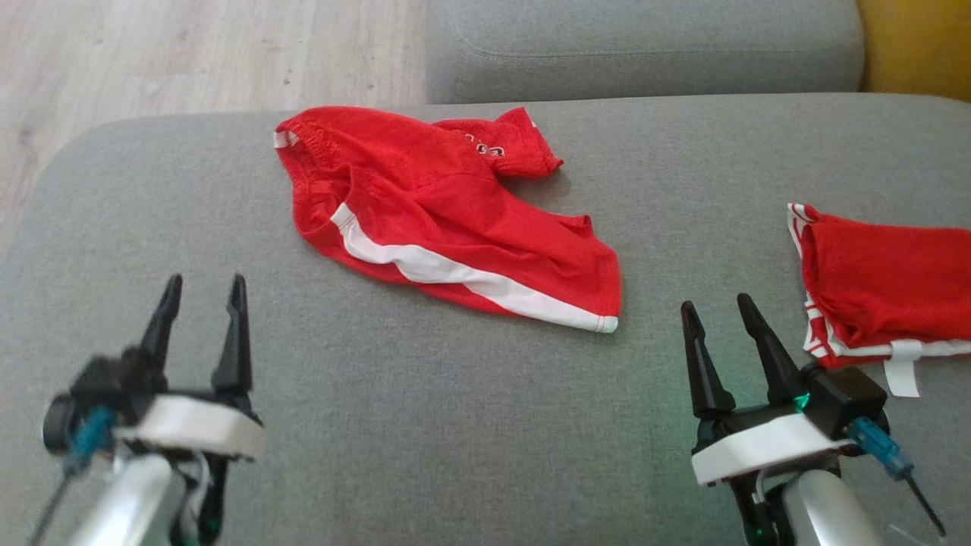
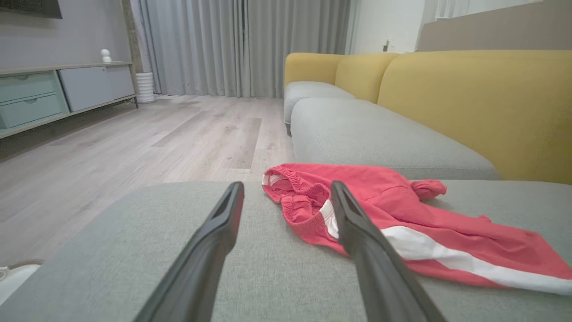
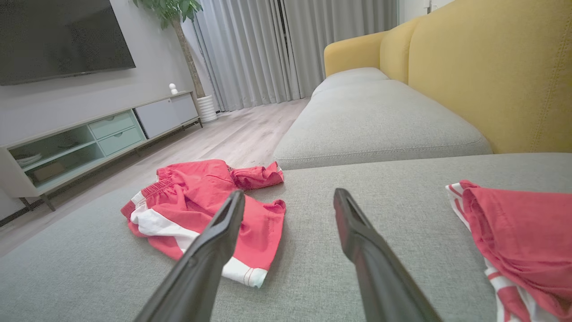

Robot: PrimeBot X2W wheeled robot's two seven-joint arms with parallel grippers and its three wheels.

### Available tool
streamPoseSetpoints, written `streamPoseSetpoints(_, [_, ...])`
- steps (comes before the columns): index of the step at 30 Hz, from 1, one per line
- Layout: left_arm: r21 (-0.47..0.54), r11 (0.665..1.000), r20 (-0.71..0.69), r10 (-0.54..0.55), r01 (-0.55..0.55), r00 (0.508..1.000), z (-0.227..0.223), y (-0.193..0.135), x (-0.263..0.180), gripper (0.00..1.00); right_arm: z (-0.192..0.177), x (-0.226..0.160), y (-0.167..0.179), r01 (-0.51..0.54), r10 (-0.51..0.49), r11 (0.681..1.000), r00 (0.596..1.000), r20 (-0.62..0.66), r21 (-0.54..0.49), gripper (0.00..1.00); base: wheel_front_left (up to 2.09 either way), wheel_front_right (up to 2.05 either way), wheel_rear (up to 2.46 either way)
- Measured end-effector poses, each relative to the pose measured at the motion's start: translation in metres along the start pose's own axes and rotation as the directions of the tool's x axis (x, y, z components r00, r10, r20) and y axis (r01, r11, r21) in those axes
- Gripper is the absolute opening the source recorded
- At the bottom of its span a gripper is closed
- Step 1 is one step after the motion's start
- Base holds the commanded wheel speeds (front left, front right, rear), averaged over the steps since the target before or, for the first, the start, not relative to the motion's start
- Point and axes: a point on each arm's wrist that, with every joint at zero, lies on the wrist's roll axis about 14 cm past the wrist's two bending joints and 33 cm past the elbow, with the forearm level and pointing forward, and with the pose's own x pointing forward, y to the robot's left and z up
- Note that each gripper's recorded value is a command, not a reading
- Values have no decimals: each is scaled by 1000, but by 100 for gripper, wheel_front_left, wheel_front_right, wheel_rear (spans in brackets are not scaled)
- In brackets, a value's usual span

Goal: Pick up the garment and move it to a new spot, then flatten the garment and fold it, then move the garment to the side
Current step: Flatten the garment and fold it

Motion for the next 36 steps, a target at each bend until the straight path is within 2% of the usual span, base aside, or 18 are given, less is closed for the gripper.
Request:
streamPoseSetpoints(5, [-52, 998, 99, 49, -45, 994, 19, -12, -15, 100, -3, 3, 0, -2, 2, 1000, 1000, -7, 2, 100, 0, 0, 0])
streamPoseSetpoints(9, [-62, 997, 96, 50, -44, 994, 13, -18, -23, 100, -9, 4, 0, -4, 4, 1000, 1000, -26, 1, 100, 0, 0, 0])
streamPoseSetpoints(14, [-66, 998, 86, 25, -19, 996, 7, -25, -22, 100, -35, 6, 6, -31, 29, 999, 992, -125, -21, 100, 0, 0, 0])
streamPoseSetpoints(21, [-86, 996, 60, 7, -1, 998, -6, -32, -16, 100, -76, 30, 26, -117, 108, 993, 948, -301, -13, 100, 0, 0, 0])
streamPoseSetpoints(26, [-90, 996, 46, 31, -26, 998, -12, -24, -16, 100, -103, 39, 29, -121, 121, 992, 908, -400, 27, 100, 0, 0, 0])
streamPoseSetpoints(29, [-87, 995, 37, 44, -41, 998, -15, -18, -18, 100, -113, 41, 33, -126, 134, 991, 894, -427, 47, 100, 0, 0, 0])
streamPoseSetpoints(35, [-85, 995, 39, 58, -54, 998, -16, -14, -17, 100, -112, 48, 41, -142, 159, 987, 899, -408, 72, 100, 0, 0, 0])
streamPoseSetpoints(36, [-84, 995, 39, 55, -51, 998, -16, -15, -17, 100, -111, 49, 42, -141, 160, 987, 901, -403, 75, 57, 0, 0, 0])
